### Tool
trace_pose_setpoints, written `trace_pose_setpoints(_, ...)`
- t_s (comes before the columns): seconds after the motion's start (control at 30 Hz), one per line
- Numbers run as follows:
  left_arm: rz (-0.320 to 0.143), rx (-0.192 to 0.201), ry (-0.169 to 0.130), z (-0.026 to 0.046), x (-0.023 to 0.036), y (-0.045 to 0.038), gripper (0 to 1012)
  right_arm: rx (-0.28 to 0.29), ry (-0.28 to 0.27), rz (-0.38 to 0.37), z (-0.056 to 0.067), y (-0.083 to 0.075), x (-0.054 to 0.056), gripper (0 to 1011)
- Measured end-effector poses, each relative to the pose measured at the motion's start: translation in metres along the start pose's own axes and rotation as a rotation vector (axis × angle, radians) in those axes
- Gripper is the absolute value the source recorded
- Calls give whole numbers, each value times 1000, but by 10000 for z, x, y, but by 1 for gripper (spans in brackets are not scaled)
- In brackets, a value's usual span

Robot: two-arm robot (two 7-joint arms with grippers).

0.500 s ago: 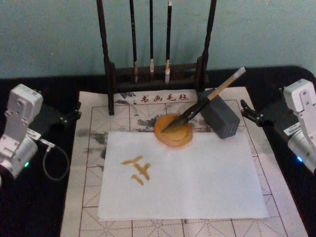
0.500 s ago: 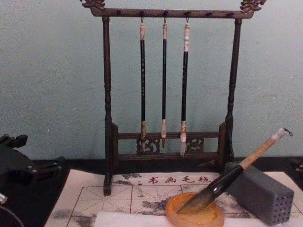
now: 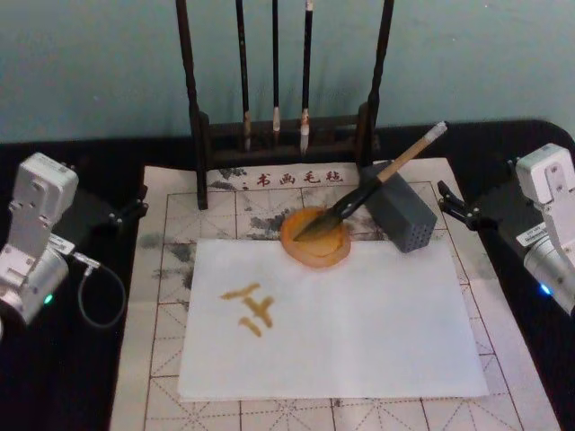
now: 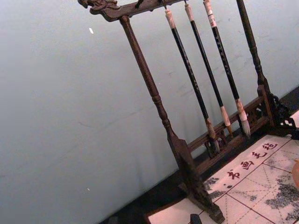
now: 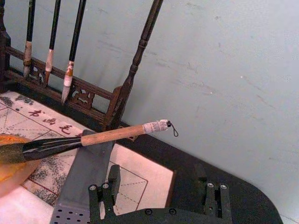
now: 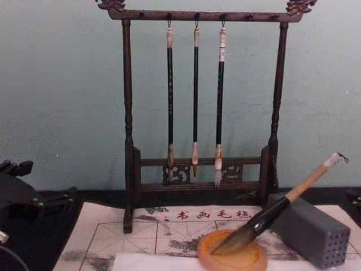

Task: Pick up the brush from the inkstone, write on the paper, then place the brush back to its original position.

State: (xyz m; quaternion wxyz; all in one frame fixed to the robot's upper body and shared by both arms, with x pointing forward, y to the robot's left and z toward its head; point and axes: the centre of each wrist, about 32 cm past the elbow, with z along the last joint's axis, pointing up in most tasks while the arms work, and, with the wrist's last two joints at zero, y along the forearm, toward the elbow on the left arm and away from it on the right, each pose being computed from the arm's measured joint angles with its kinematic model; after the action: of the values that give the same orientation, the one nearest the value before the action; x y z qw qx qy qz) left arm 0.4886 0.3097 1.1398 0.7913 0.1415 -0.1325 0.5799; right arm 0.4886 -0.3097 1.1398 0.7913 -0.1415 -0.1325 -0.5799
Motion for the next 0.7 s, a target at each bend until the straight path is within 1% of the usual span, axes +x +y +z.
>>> trace_pose_setpoints(0.7,0,0,0,0,0,0,1001,0,0,0,0,0,0,1003)
